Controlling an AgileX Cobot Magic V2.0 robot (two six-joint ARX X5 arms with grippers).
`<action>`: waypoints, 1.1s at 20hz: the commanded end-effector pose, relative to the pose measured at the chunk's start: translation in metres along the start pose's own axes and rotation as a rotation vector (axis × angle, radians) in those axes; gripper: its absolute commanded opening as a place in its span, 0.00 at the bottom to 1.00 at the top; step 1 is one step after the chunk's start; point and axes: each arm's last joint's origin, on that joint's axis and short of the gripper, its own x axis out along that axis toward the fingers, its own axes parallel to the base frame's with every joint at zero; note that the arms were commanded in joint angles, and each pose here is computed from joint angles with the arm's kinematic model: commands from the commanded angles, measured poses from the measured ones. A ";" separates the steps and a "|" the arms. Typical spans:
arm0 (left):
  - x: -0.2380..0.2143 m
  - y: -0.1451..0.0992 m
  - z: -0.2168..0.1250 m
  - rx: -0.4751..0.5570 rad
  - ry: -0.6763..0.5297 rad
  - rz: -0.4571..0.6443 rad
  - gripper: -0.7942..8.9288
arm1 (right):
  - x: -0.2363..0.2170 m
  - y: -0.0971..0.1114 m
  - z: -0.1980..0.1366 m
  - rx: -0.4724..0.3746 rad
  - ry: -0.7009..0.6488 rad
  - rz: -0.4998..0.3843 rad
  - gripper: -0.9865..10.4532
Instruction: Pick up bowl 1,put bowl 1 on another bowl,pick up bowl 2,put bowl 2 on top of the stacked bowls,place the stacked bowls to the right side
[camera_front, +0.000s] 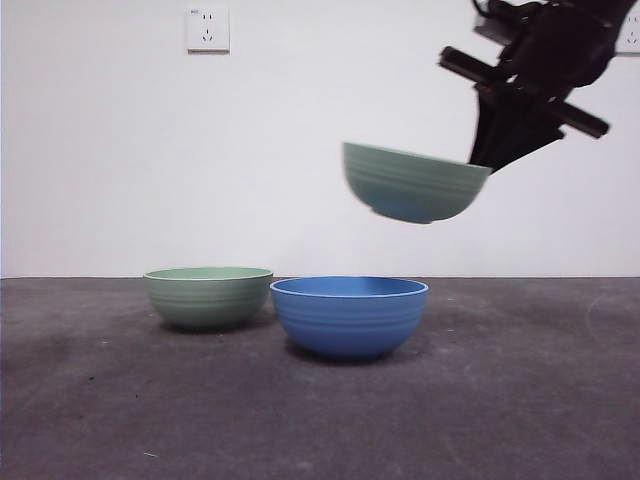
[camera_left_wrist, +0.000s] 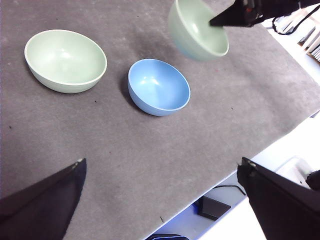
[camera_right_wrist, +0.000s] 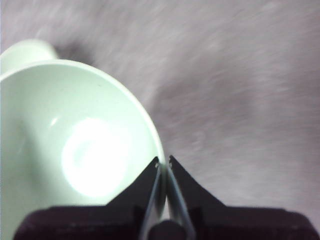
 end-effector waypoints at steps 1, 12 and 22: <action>0.000 -0.001 0.000 0.001 -0.002 -0.004 0.69 | 0.012 0.013 -0.005 -0.039 0.033 0.022 0.08; 0.000 0.000 0.000 0.001 -0.001 -0.003 0.69 | 0.077 0.024 -0.027 -0.075 0.210 0.014 0.08; 0.006 0.006 0.004 -0.021 0.028 0.018 0.69 | 0.079 0.032 -0.029 -0.119 0.211 0.037 0.31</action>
